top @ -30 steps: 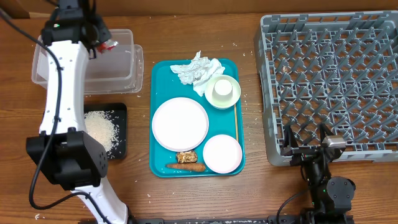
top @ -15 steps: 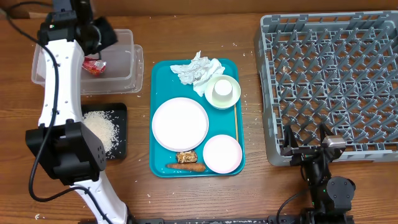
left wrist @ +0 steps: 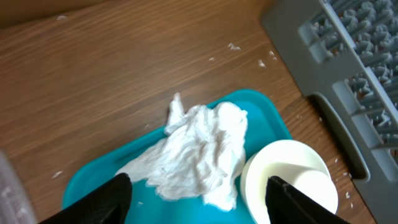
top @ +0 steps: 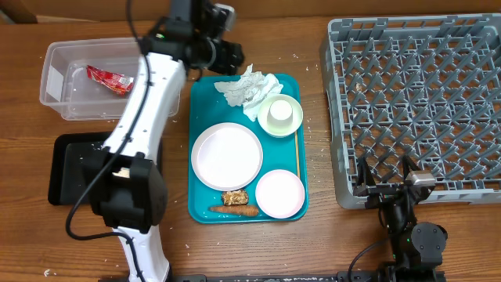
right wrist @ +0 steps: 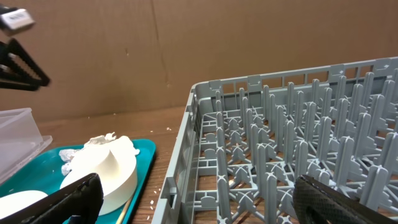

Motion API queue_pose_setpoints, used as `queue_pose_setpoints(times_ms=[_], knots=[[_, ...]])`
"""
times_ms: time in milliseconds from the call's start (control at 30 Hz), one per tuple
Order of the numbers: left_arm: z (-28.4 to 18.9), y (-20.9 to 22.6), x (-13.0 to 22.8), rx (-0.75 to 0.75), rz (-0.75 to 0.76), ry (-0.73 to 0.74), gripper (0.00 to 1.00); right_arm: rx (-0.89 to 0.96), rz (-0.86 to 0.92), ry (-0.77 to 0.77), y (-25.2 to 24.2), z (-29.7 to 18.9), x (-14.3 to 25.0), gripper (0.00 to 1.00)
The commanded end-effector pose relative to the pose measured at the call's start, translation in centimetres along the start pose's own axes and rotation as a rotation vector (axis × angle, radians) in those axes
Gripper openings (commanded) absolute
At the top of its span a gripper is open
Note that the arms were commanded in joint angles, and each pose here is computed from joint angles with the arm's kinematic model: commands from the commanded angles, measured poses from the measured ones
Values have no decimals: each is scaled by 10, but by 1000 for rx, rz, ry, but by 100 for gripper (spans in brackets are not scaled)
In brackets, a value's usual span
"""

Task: Sort waste into correct bins and load items into the dishwasher
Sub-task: 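Move the left gripper back and pinch the crumpled white napkins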

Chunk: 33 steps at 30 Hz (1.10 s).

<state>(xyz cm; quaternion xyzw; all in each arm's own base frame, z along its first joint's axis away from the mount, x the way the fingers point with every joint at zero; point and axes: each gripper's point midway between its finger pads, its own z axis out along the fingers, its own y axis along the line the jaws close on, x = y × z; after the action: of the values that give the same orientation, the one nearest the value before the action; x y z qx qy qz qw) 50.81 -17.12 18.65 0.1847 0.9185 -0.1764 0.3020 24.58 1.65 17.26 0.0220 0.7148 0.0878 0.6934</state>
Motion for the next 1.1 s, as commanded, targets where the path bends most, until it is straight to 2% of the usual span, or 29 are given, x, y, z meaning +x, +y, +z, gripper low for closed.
queue_pose_setpoints(times_ms=[0,167,367,533,900,933,1033,1067], knots=[[17,-13,7,4,72,4,73,-1,-4,-5,0,0,1,100],[35,-31,11,29,109,-13,72,-1,-4,-5,0,0,1,100],[70,-35,31,48,131,48,72,-1,-4,-5,0,0,1,100],[100,-32,54,54,132,112,71,-1,-4,-5,0,0,1,100],[123,-13,67,-17,131,138,65,-1,-4,-5,0,0,1,100],[123,-13,67,-15,130,139,62,-1,-4,-5,0,0,1,100],[124,-16,67,-13,133,139,44,-1,-4,-5,0,0,1,100],[124,-16,67,-12,134,140,41,-1,-4,-5,0,0,1,100]])
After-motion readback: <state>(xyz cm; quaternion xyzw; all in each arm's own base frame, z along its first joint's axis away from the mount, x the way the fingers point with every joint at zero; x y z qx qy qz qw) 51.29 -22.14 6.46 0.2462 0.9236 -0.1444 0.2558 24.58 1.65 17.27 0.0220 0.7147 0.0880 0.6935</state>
